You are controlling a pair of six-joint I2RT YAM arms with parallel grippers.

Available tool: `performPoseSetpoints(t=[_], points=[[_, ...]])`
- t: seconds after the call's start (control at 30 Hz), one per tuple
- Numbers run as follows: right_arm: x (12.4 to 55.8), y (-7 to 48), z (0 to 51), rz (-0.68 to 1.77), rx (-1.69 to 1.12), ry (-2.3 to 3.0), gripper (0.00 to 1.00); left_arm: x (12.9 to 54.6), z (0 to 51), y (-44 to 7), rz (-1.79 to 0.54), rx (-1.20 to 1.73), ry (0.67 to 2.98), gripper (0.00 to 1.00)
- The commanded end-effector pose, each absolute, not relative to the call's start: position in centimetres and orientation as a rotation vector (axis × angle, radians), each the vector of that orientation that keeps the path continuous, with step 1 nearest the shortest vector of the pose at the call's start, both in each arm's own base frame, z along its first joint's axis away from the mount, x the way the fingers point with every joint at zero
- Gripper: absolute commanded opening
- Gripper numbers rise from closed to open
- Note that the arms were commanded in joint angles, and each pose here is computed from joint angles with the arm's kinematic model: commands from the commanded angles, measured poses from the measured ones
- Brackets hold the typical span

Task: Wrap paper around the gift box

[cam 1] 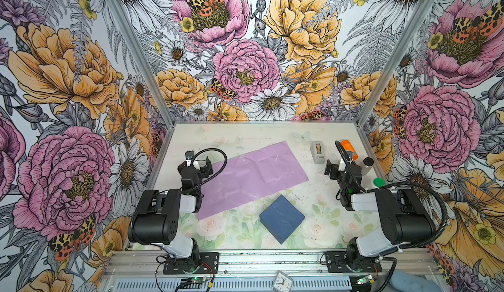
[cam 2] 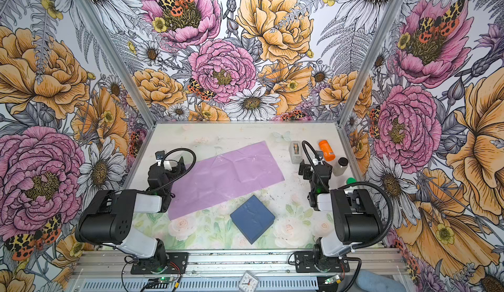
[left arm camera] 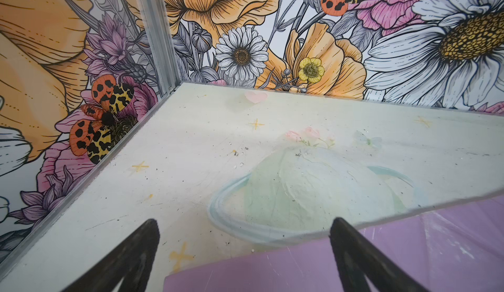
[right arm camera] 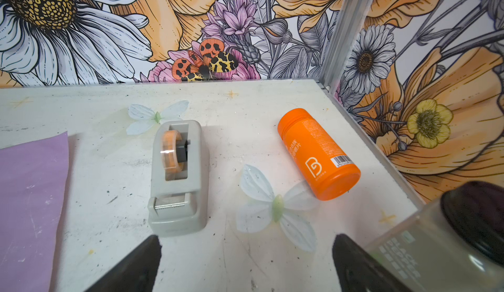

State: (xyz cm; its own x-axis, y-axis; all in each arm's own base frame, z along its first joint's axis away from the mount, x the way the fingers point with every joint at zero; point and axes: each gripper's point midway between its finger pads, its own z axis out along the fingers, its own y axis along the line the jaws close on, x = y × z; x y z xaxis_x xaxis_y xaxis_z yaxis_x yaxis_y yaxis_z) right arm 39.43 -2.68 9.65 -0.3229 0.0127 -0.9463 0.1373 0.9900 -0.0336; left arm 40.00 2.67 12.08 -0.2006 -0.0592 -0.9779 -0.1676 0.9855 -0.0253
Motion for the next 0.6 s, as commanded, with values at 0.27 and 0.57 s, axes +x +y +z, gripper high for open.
performPoseSetpoints(t=[0.27,0.57], points=[[40.19,-2.37,11.25,-0.126,0.094,1.846,1.0,40.51,13.01,2.34,0.074,-0.148,1.747,0.99],[40.21,-2.41,11.28,-0.127,0.093,1.845,0.99,40.53,13.01,2.29,0.067,-0.146,1.748,0.99]])
